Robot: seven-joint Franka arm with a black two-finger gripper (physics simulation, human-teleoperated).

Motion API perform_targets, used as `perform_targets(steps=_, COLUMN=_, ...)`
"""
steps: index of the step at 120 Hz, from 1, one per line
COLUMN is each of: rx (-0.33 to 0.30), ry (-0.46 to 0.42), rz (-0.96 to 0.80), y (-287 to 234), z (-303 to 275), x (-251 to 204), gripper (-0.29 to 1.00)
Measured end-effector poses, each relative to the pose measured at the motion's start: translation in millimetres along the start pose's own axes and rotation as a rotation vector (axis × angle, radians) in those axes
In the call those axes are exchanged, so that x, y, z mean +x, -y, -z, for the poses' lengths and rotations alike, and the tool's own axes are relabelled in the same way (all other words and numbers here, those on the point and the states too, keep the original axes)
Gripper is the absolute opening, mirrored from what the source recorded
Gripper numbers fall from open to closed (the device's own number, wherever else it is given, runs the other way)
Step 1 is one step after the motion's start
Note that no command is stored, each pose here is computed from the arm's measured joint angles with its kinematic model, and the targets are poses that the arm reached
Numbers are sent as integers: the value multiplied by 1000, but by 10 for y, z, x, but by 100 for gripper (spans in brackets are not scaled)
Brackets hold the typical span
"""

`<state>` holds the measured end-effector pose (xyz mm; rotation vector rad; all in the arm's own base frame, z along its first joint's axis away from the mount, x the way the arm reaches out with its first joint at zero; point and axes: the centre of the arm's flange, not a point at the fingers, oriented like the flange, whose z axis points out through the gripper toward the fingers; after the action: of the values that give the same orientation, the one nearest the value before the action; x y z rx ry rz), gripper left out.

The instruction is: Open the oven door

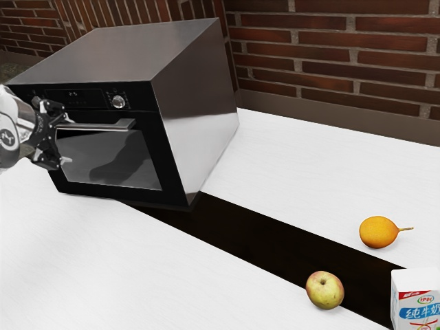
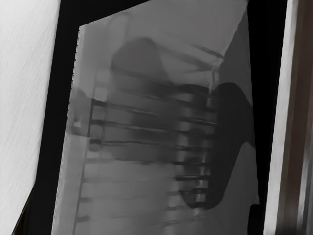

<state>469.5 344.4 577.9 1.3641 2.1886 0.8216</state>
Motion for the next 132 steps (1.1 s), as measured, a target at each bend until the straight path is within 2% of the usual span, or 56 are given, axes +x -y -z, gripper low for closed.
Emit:
perform_targets(steps=40, rx=23, ry=-14, rz=2, y=590, z=397, x=-114, gripper=70)
perform_targets(steps=58, rx=14, ry=-77, rz=-18, y=967, z=761, x=-210, gripper=70)
perform_targets(steps=69, rx=-13, ry=-163, rz=-65, y=1124, z=1013, x=-545, gripper=70)
perform_targets(steps=82, rx=-22, ry=-184, rz=-80, y=1160, z=1050, x=-715, gripper=70)
perform_targets(steps=88, rx=-24, ry=-180, rz=-130, y=941, z=1158, x=-831, gripper=70)
perform_targets(steps=93, rx=-38, ry=-135, rz=-220, y=408, z=1497, x=-1185, gripper=70)
perform_targets(steps=98, rx=-13, ry=-30, rz=-349, y=92, z=1760, x=-1881, gripper=70)
perform_targets(steps=105, rx=-14, ry=109, rz=-545, y=-370, z=2398, x=-2726, gripper=70)
perform_targets(steps=110, rx=27, ry=152, rz=-690, y=-433, z=2614, x=-3090, gripper=70)
perform_targets(steps=118, rx=169, ry=210, rz=-869, y=-182, z=2514, x=-3594, gripper=70)
perform_targets(steps=132, rx=397, ry=250, rz=-1001, y=242, z=2099, x=-3879, gripper=70)
